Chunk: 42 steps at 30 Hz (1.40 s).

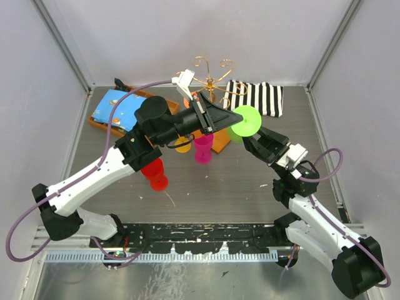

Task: Place the wine glass upside down on the wine glass rack
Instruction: Turn the wine glass upside down at the wine rack.

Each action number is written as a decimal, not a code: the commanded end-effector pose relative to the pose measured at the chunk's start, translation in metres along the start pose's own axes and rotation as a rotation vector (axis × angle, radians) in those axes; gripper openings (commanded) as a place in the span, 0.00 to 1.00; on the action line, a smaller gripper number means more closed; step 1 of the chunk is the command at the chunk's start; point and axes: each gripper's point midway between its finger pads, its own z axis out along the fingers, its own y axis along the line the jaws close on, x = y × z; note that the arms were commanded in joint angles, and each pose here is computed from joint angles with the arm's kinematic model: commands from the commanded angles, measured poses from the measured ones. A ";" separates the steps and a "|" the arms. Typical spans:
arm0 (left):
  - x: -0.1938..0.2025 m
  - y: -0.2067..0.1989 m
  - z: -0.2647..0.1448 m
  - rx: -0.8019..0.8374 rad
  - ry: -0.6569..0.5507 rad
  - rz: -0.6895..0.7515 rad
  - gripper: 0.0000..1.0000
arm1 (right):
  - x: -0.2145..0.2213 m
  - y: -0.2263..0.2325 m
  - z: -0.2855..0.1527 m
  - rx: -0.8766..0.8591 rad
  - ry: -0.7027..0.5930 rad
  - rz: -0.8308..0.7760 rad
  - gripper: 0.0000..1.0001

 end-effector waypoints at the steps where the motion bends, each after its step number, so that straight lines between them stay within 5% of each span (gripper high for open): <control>1: -0.003 -0.017 0.001 0.071 -0.012 -0.006 0.00 | -0.016 0.001 0.007 -0.020 -0.048 -0.018 0.35; 15: 0.004 -0.014 0.006 0.076 0.017 -0.025 0.00 | -0.009 0.001 0.009 -0.028 -0.033 -0.016 0.38; 19: 0.005 -0.011 0.008 0.072 0.023 -0.029 0.00 | -0.009 0.001 0.009 -0.027 -0.033 -0.019 0.30; 26: 0.004 -0.011 0.005 0.067 0.018 -0.020 0.00 | -0.006 0.001 0.008 -0.026 -0.024 -0.022 0.01; 30: 0.002 -0.011 0.002 0.061 0.006 -0.007 0.00 | -0.005 0.001 0.006 -0.022 -0.019 -0.022 0.01; 36: -0.001 -0.013 -0.002 0.056 -0.006 0.019 0.38 | -0.007 -0.002 0.006 -0.008 -0.020 -0.026 0.01; 42: -0.005 -0.010 -0.008 0.022 -0.022 0.082 0.48 | -0.008 -0.005 0.005 0.018 -0.019 -0.013 0.01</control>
